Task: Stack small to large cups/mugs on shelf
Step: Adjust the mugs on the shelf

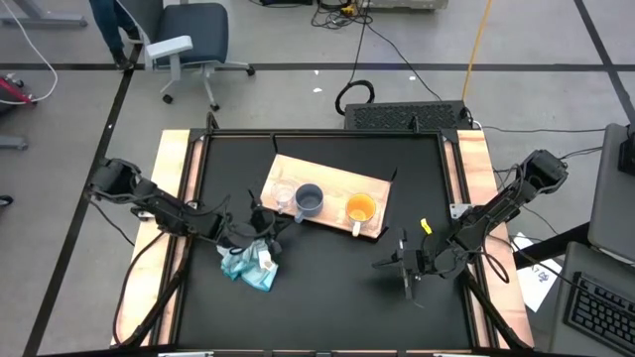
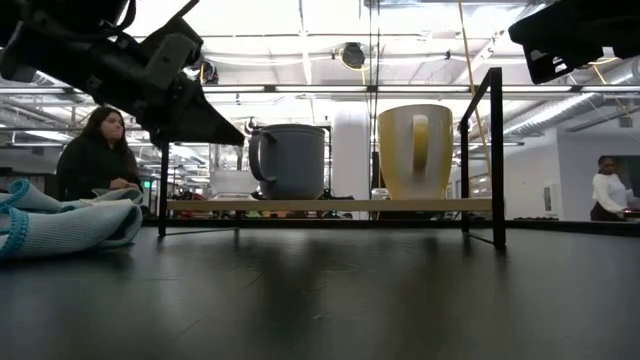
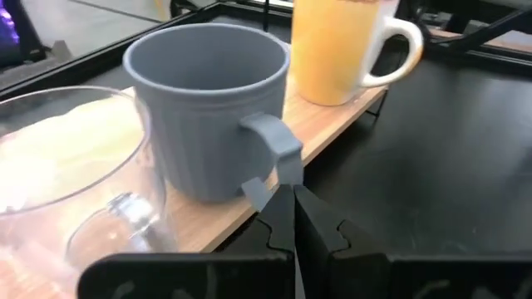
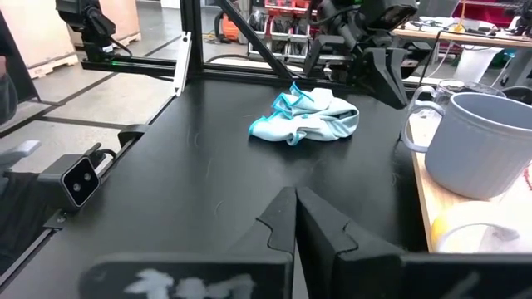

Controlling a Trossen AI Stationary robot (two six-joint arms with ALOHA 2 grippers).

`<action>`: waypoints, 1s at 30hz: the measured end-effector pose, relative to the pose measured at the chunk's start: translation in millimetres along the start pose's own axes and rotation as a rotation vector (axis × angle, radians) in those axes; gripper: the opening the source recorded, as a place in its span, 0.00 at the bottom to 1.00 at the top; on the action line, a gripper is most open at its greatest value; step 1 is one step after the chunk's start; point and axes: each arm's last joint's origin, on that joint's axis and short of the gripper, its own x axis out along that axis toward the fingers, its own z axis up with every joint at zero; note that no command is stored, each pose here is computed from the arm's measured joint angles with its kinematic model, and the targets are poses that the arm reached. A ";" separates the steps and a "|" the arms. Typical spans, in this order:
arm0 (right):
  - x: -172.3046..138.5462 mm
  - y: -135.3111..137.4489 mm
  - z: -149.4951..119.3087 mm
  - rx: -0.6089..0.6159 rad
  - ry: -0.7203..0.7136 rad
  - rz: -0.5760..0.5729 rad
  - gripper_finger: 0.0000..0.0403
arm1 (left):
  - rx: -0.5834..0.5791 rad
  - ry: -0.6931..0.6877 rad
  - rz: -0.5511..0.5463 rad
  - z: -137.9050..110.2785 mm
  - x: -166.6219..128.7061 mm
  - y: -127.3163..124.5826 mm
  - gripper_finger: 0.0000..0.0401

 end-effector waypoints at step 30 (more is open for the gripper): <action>0.1 0.1 0.2 0.002 0.000 0.001 0.00 | 0.017 0.004 -0.032 5.9 8.1 9.1 0.00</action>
